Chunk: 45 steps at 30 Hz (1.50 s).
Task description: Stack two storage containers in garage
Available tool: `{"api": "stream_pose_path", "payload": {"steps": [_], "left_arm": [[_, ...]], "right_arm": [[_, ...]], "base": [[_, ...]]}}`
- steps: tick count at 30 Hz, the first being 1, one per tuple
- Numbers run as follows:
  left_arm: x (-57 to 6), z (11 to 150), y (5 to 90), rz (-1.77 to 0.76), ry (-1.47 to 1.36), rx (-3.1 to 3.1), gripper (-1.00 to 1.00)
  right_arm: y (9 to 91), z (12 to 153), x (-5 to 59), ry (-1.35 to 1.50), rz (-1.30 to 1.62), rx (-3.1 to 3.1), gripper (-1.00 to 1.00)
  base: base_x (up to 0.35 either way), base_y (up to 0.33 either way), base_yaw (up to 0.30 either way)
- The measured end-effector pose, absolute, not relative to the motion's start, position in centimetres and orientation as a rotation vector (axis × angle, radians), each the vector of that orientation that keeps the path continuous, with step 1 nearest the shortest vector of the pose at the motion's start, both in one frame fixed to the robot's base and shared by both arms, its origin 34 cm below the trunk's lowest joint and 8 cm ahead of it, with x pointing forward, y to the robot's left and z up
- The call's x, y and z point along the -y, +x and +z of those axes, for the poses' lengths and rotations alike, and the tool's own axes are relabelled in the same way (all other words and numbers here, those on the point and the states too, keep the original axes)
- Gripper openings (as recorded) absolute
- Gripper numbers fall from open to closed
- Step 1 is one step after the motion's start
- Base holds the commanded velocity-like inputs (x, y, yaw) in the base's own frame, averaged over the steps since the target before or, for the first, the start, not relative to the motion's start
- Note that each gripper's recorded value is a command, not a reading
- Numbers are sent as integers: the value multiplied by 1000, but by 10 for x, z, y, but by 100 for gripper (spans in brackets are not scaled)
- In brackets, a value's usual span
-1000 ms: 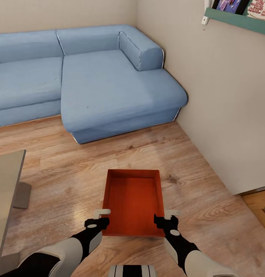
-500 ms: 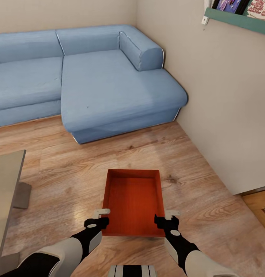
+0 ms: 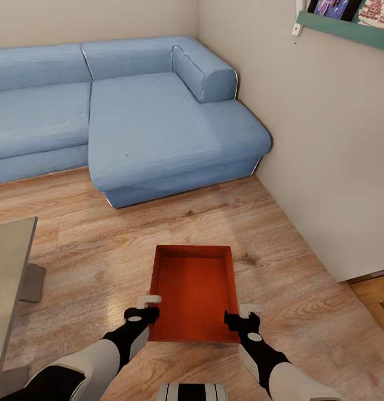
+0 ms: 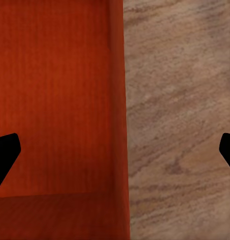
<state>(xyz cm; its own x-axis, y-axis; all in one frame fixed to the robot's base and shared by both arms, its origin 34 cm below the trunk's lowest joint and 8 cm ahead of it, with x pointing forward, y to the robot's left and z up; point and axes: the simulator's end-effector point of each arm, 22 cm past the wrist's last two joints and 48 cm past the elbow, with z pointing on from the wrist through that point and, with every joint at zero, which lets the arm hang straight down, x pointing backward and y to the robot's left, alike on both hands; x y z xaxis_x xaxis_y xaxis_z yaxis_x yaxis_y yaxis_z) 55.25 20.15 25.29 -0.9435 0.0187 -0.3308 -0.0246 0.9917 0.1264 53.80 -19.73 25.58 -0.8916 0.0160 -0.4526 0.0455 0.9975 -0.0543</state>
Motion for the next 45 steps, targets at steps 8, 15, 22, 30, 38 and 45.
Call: {"api": "stream_pose_path", "payload": {"steps": [8,15,22,30,38,45], "left_arm": [[-200,254,554,193,81,-2785,100],[-201,253,551,202,80,-2791,100],[-201,253,550,203,64,-2792,100],[-198,252,548,199,62,-2797,100],[-198,252,547,197,48,-2800,100],[-197,252,547,195,47,-2800,100]], "right_arm": [[538,256,197,41,-87,-2671,100],[538,256,201,40,-94,-2669,100],[539,256,203,37,-98,-2667,100],[539,256,204,38,-98,-2667,100],[538,256,203,42,-97,-2668,100],[539,256,204,40,-98,-2668,100]], "base": [[0,0,0],[0,0,0],[0,0,0],[0,0,0],[0,0,0],[0,0,0]]}}
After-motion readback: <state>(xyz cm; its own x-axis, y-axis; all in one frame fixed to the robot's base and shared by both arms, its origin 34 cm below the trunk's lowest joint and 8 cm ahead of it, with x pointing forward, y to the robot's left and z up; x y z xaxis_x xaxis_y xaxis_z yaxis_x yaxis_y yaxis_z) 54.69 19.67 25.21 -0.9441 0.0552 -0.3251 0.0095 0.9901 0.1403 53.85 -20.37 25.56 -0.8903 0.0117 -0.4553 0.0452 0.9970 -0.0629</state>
